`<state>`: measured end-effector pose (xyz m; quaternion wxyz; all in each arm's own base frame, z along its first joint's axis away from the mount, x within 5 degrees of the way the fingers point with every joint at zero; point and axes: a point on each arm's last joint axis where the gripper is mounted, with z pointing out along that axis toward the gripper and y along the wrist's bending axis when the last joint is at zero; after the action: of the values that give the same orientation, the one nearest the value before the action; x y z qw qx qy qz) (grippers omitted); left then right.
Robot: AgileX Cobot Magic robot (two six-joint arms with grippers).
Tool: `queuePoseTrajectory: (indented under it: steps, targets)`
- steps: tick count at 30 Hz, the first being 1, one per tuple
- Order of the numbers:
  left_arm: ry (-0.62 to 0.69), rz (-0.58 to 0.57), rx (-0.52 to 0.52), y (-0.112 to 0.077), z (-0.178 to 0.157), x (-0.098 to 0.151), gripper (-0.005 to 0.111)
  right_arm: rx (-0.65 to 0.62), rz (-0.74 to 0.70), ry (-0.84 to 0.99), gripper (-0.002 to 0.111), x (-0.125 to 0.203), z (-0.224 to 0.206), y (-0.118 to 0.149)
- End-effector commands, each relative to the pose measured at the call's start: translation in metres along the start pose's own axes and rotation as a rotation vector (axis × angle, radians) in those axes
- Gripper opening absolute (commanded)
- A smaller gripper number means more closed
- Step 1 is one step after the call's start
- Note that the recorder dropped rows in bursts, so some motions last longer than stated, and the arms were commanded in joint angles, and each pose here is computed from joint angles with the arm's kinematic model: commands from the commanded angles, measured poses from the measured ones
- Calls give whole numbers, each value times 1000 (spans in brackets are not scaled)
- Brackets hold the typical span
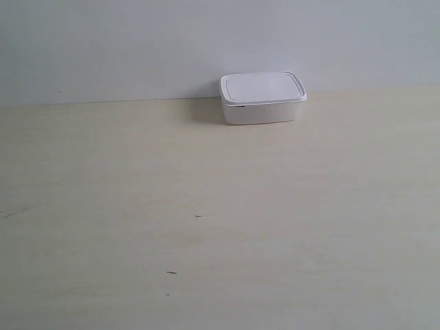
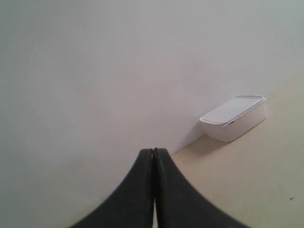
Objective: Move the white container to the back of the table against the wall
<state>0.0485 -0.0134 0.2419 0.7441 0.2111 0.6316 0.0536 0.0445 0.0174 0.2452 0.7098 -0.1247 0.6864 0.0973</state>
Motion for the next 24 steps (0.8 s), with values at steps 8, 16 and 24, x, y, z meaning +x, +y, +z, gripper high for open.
queuePoseTrajectory:
  steps: [8, 16, 24]
  targets:
    - [50, -402, -29, -9, 2, 27, 0, 3, -4, -12, 0, 1, 0, 0]
    - [79, -328, -102, -6, 2, 32, 0, 23, -103, -5, 0, 1, 0, -2]
    - [276, -216, -113, -10, 0, 48, 0, 21, -134, 65, 0, 22, 4, -2]
